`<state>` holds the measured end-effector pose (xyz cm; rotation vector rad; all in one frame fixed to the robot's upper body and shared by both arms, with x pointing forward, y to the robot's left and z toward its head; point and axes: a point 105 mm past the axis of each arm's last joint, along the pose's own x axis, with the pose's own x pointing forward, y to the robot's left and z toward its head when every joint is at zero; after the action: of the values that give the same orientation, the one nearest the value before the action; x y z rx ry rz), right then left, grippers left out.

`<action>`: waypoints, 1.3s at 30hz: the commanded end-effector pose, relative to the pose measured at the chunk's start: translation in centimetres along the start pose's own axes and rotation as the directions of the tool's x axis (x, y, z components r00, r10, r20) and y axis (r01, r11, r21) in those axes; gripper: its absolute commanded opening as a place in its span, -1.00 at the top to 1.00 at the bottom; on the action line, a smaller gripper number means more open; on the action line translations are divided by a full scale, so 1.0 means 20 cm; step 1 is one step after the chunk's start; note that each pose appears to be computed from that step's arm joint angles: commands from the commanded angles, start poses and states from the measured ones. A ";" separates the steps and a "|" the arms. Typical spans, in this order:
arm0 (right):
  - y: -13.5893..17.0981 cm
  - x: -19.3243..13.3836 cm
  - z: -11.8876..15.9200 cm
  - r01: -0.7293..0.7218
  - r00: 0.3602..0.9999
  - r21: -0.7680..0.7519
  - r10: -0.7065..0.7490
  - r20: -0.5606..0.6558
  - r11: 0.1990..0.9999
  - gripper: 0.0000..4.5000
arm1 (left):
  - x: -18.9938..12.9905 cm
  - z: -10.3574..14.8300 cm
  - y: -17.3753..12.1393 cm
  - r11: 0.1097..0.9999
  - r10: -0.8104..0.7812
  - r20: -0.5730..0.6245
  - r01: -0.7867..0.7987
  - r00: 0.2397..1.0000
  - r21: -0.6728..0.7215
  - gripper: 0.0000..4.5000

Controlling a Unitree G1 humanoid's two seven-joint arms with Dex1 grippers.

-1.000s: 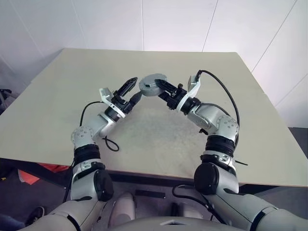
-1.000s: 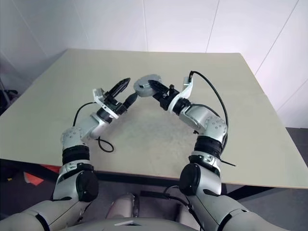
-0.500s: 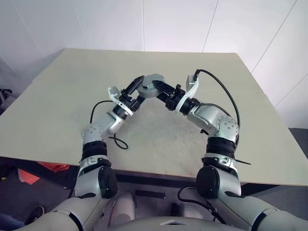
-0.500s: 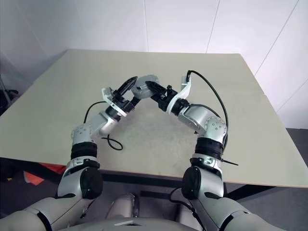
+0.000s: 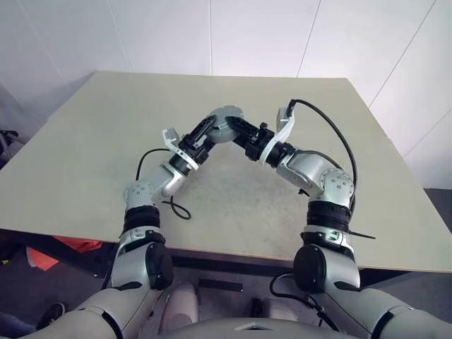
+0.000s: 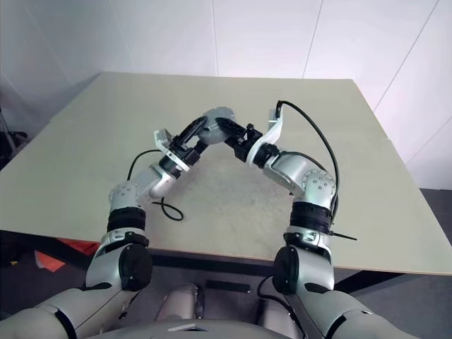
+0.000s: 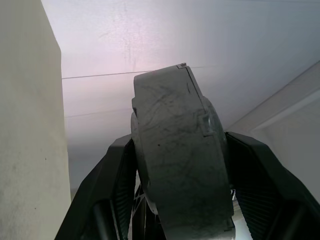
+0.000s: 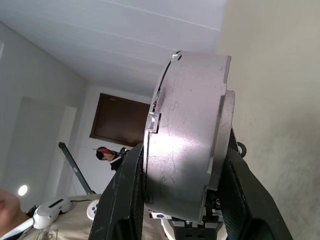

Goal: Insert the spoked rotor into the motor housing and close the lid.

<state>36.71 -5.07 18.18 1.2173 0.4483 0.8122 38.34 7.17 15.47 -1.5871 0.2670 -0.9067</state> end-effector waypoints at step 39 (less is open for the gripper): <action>-0.09 0.03 0.09 0.139 0.987 -0.173 -0.122 0.104 0.975 -0.90 | -0.35 0.63 0.05 0.914 0.196 0.529 -0.349 0.826 0.207 0.08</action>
<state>38.69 -6.15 15.80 1.0479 0.4054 0.6414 41.78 18.74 10.11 -1.4196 0.0931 -0.2985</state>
